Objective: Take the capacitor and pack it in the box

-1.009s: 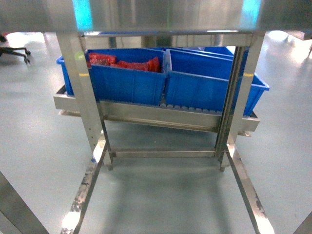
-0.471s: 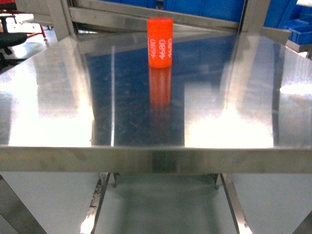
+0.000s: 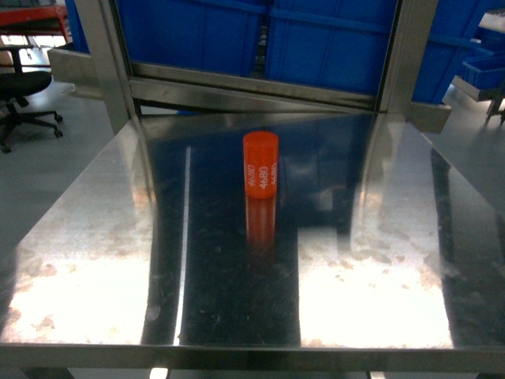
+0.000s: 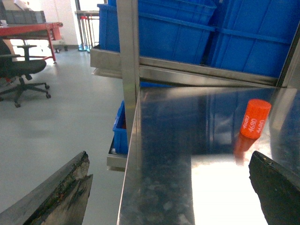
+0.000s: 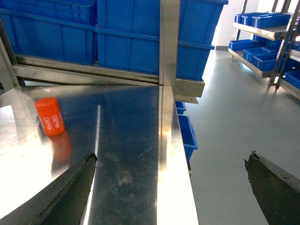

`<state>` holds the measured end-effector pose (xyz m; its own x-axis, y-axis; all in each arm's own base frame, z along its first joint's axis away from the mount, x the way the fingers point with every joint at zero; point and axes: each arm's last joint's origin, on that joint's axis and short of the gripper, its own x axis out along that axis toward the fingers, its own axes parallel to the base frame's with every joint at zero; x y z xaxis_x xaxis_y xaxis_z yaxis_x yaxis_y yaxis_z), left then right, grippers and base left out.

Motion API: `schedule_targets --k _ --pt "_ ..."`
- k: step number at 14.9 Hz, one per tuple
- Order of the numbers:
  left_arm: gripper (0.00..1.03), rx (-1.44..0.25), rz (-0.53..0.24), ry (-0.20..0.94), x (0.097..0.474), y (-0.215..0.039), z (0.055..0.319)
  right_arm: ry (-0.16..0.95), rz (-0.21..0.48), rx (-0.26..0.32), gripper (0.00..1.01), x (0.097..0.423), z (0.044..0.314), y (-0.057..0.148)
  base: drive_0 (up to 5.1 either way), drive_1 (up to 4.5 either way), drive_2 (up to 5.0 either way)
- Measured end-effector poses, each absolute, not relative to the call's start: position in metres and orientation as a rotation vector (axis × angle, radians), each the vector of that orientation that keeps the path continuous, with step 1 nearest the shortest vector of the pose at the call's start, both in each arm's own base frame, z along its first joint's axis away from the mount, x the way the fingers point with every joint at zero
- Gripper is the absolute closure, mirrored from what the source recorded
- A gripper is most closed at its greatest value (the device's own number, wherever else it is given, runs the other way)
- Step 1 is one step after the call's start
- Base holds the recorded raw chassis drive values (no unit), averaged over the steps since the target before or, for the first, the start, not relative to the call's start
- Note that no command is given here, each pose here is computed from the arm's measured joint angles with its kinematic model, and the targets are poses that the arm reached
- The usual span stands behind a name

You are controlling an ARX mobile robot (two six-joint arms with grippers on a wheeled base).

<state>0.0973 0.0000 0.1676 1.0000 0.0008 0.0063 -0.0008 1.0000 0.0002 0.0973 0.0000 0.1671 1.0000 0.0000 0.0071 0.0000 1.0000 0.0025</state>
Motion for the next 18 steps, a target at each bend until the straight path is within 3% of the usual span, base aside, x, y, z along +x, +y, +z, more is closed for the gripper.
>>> schedule_targets --k 13,18 --pt "0.05 -0.021 -0.014 -0.01 0.1 -0.001 0.169 -0.002 -0.001 0.003 0.03 0.097 0.167 0.0 0.0 0.0 0.0" --pt "0.05 -0.061 -0.117 -0.065 0.182 -0.048 0.209 -0.002 0.0 0.002 0.03 0.097 0.167 0.0 0.0 0.0 0.0"
